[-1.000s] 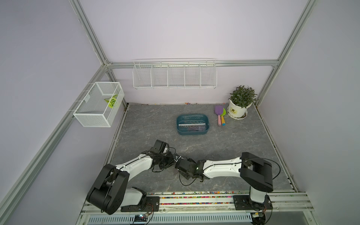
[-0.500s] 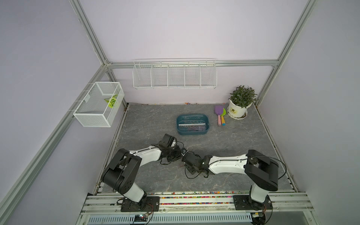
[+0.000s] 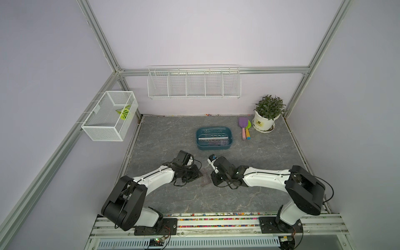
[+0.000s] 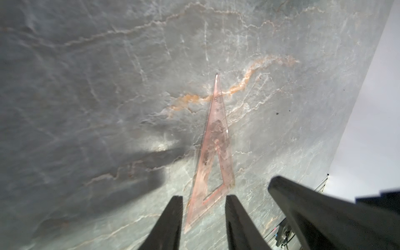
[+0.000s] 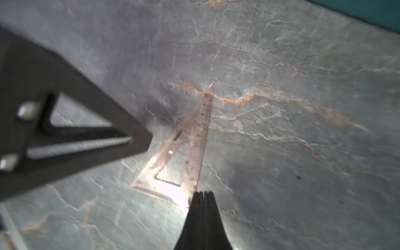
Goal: Put the scattered rulers into the storage box
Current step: Move the ruler to the center of the board, then pick up the ruler from the center of the board.
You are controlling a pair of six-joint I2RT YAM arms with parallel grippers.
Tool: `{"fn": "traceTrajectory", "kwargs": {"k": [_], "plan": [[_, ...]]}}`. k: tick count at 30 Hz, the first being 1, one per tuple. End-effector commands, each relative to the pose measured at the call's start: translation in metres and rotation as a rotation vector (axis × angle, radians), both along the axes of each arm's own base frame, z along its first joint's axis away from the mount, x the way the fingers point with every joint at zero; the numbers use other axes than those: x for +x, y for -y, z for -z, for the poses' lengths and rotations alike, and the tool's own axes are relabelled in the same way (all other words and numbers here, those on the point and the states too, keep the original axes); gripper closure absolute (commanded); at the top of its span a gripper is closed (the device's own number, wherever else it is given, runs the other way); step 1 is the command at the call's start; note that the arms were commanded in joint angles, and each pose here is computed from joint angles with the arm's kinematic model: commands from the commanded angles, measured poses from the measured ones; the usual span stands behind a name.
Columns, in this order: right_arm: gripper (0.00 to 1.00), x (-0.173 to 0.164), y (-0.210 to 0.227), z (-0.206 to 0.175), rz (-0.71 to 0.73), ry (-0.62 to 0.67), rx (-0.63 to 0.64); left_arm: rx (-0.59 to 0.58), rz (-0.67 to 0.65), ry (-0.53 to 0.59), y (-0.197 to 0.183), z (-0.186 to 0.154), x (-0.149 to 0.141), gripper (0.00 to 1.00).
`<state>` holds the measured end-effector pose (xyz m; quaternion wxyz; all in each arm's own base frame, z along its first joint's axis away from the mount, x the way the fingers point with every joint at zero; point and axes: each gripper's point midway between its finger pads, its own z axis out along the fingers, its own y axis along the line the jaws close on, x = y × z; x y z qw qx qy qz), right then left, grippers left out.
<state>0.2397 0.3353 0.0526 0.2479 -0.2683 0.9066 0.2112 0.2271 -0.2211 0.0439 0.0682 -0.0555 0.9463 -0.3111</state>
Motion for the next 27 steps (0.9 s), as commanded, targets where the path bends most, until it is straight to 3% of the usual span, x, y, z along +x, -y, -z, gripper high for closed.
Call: {"fn": "traceTrajectory", "kwargs": {"k": [1, 27], "plan": [[1.00, -0.005, -0.023, -0.001, -0.045, -0.107, 0.120, 0.004, 0.026, -0.013, -0.004, 0.009, -0.009, 0.62], [1.00, -0.003, -0.015, 0.039, -0.031, -0.210, 0.113, 0.021, 0.034, -0.083, 0.000, 0.031, -0.008, 0.64]]}}
